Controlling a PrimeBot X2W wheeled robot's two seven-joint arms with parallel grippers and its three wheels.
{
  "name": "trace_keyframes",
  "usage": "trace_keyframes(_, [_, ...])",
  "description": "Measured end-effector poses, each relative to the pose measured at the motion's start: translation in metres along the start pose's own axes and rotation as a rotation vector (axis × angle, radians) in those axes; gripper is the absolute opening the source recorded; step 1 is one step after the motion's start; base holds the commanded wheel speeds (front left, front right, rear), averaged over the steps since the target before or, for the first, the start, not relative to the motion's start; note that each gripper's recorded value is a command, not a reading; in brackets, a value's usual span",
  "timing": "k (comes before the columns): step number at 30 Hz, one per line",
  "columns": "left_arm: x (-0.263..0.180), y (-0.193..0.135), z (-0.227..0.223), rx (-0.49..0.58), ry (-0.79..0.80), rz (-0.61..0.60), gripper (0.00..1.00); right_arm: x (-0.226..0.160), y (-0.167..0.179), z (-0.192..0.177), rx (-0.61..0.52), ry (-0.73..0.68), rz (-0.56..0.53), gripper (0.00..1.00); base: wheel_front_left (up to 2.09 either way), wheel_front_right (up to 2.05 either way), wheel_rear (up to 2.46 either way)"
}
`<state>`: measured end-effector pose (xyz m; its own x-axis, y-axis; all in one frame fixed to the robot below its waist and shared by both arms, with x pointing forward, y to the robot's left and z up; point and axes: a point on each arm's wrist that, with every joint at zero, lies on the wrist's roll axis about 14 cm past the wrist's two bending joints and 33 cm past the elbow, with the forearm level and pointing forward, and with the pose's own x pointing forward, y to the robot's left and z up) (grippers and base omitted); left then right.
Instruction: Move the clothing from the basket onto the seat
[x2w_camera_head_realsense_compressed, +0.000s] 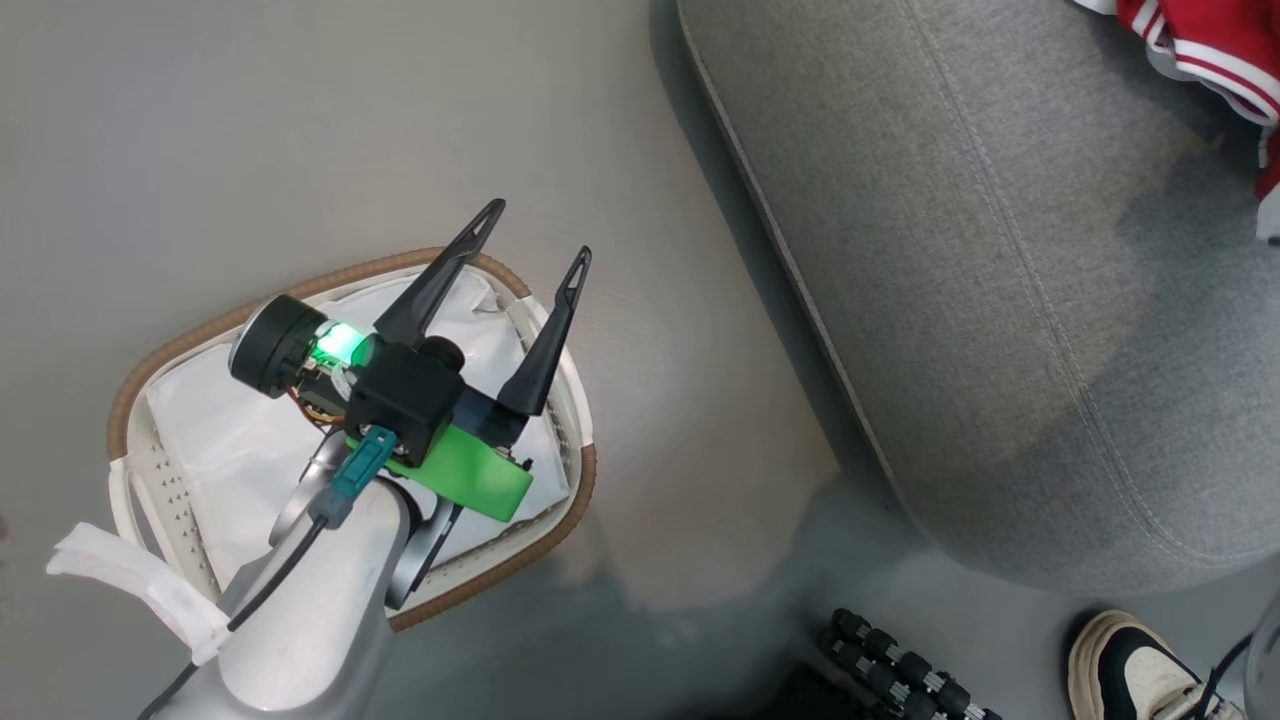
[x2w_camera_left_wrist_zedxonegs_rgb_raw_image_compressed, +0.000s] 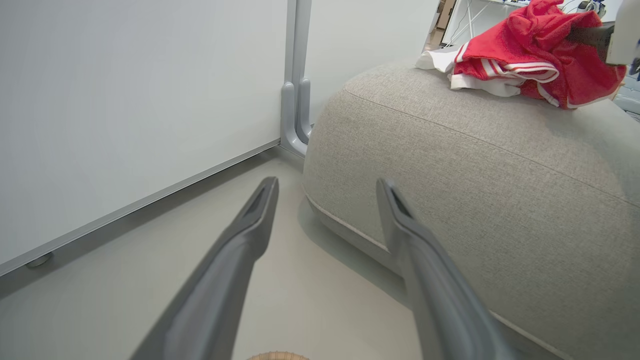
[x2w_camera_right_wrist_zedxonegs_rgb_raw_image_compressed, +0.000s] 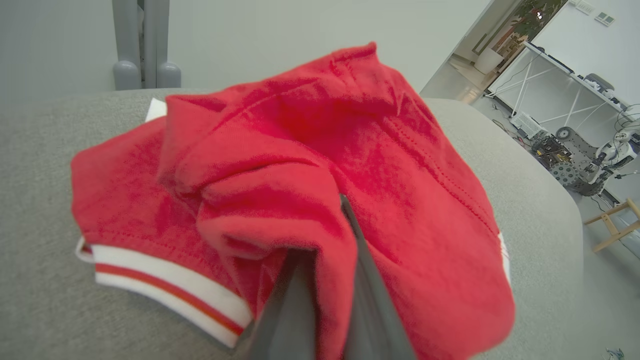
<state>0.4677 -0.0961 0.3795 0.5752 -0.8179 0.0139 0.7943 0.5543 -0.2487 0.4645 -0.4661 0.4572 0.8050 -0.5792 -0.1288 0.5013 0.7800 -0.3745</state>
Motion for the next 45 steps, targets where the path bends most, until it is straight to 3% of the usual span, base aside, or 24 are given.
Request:
trace_keyframes(1, [-0.002,0.003,-0.001,0.001,0.005,0.011,1.0,-0.003,0.001,-0.008,-0.001,0.018,0.002,1.0,0.0,0.0,0.0])
trace_keyframes(10, [-0.009,0.003,0.01,0.003,0.013,0.053,1.0,-0.041,-0.013,-0.028,0.003,0.056,-0.004,1.0,0.0,0.0,0.0])
trace_keyframes(15, [-0.013,-0.006,0.023,0.007,0.006,0.071,1.0,-0.065,-0.023,-0.019,0.016,0.016,0.005,1.0,0.0,0.0,0.0])
trace_keyframes(23, [-0.029,-0.015,0.041,0.011,0.002,0.134,1.0,-0.099,-0.007,-0.004,0.032,-0.049,0.096,1.0,0.0,0.0,0.0])
trace_keyframes(31, [-0.055,-0.013,0.06,0.029,-0.017,0.228,1.0,-0.124,0.039,0.04,0.128,-0.186,0.237,1.0,0.0,0.0,0.0])
trace_keyframes(38, [-0.091,0.018,0.075,0.058,-0.037,0.385,1.0,-0.144,0.108,0.074,0.24,-0.262,0.411,1.0,0.0,0.0,0.0])
trace_keyframes(45, [-0.137,0.051,0.084,0.08,-0.047,0.559,1.0,-0.161,0.153,0.083,0.308,-0.265,0.526,1.0,0.0,0.0,0.0])
